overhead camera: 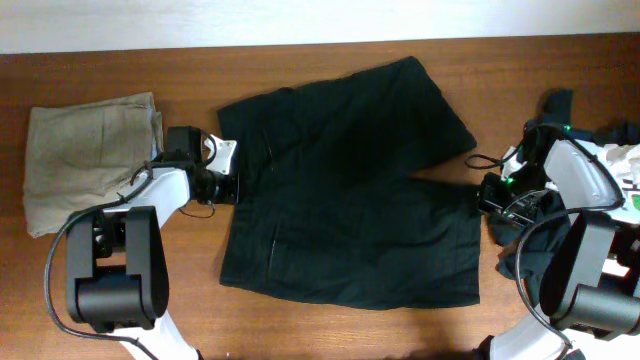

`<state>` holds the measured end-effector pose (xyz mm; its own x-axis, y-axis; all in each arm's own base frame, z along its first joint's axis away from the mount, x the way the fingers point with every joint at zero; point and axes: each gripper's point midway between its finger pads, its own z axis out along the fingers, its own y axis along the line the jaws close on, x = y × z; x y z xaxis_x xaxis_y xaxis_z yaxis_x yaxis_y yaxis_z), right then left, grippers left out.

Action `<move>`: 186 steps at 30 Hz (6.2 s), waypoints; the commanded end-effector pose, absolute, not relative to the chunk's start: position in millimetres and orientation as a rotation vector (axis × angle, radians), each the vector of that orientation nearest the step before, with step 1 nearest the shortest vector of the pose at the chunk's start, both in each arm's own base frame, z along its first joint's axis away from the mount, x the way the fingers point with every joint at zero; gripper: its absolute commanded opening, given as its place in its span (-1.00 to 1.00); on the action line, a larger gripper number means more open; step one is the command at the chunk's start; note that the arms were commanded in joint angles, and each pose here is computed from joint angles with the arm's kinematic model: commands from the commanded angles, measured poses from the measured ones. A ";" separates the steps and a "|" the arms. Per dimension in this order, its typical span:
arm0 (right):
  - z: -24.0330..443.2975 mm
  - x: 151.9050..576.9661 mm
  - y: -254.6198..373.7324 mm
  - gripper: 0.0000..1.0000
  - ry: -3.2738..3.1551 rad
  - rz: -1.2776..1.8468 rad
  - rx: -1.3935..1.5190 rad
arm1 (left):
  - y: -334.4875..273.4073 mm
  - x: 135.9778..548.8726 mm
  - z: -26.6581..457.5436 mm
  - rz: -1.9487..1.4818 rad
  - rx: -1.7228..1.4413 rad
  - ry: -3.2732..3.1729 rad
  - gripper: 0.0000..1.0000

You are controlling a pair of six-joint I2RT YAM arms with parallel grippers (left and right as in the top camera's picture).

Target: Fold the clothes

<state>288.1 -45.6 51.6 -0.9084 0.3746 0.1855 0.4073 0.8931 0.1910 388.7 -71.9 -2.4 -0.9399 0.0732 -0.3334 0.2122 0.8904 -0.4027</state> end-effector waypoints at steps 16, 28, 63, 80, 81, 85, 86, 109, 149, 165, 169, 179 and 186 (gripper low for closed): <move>-5.6 211.9 78.0 -0.92 -2.740 -0.496 -0.192 | 27.4 394.1 -6.3 -0.266 -0.171 2.876 -0.95; 35.3 164.5 82.6 -0.33 -2.533 -0.400 -0.046 | 26.1 385.5 -4.4 -0.269 -0.119 2.921 -0.55; 73.0 261.5 76.2 -0.92 -2.977 -0.442 -0.247 | -12.8 190.8 49.2 -0.545 -0.662 3.243 0.18; 94.8 255.8 50.2 -0.92 -3.015 -0.286 -0.242 | -11.9 174.4 38.1 -0.460 -1.037 3.162 -1.00; 111.4 250.2 44.8 -0.92 -3.028 -0.242 -0.240 | -10.5 180.6 58.7 -0.461 -1.001 3.124 -0.99; 199.5 260.9 46.9 -0.92 -3.268 -0.329 -0.246 | 15.0 204.0 154.6 -0.275 -0.846 2.892 -0.99; 233.5 273.4 47.7 -0.92 -3.375 -0.376 -0.281 | 25.1 209.2 182.1 -0.201 -0.822 2.819 -0.99; 123.8 533.2 37.0 0.97 -3.559 -0.940 -0.427 | 101.7 434.1 106.1 -0.053 -0.674 2.541 0.98; 26.1 418.3 7.1 -0.92 -3.182 -0.336 -0.116 | -64.0 360.8 -0.9 -0.802 -0.050 3.089 -0.83; 81.6 499.2 27.3 0.05 -3.493 -0.898 0.119 | -28.7 370.0 61.7 -0.823 -0.003 3.102 0.25; 42.9 514.1 65.1 0.06 -3.480 -0.863 0.166 | -18.5 426.8 81.9 -0.697 0.083 2.903 0.61; 75.5 513.2 25.0 -0.92 -3.486 -0.843 -0.070 | -19.3 444.0 41.9 -0.667 0.106 2.912 0.04; 69.7 495.8 -12.6 -0.08 -3.445 -0.681 -0.266 | -59.2 458.3 59.1 -0.884 0.193 2.768 0.60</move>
